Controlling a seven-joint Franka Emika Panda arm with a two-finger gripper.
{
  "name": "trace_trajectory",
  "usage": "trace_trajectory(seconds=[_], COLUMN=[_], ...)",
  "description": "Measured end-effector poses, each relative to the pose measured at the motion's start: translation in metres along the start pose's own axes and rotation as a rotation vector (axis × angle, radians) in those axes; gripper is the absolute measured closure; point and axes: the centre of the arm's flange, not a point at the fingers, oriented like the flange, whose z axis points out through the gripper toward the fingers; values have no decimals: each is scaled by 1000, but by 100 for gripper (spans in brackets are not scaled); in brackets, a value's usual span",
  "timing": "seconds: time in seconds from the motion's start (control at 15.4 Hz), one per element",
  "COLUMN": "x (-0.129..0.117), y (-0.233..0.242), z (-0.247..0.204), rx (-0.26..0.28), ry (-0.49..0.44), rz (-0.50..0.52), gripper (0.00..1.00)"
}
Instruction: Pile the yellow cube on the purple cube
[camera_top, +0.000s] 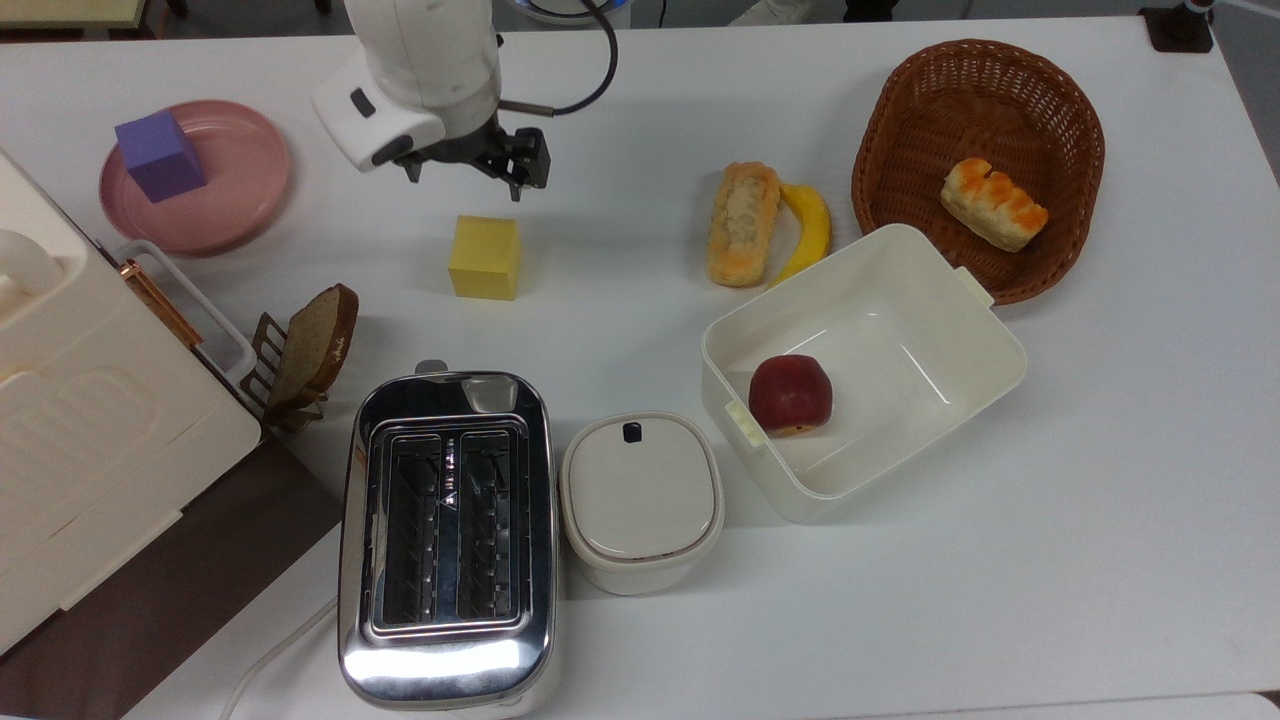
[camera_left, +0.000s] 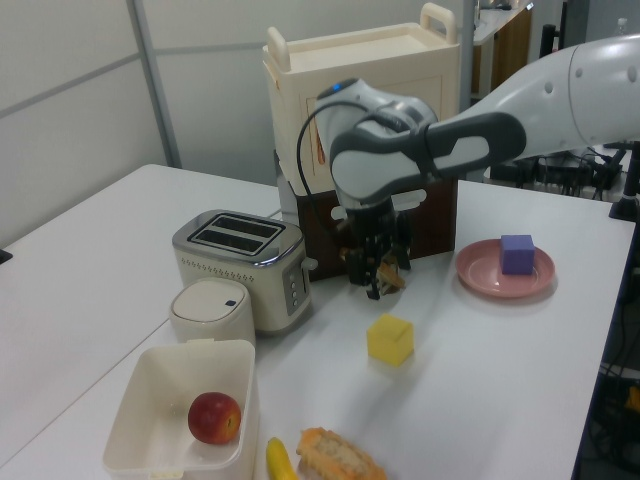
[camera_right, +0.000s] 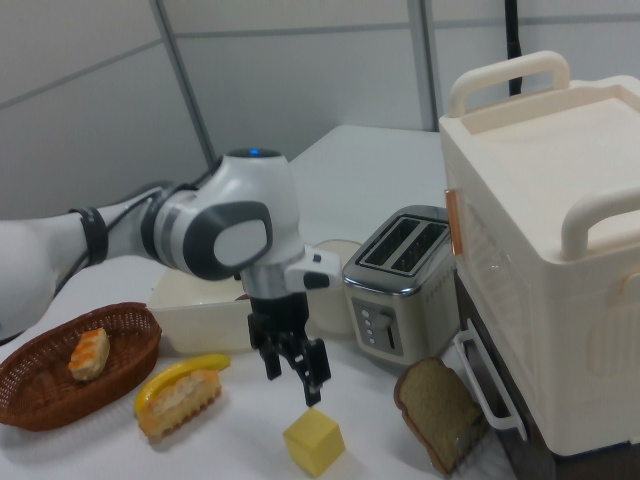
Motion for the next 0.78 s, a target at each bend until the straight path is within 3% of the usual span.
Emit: trace_trajectory(seconds=[0.65,0.78], x=[34,35], y=[-8,-8], z=[108,109], rx=[-84,-88], ry=[-81,-82], rz=[-42,-43], gripper=[0,8])
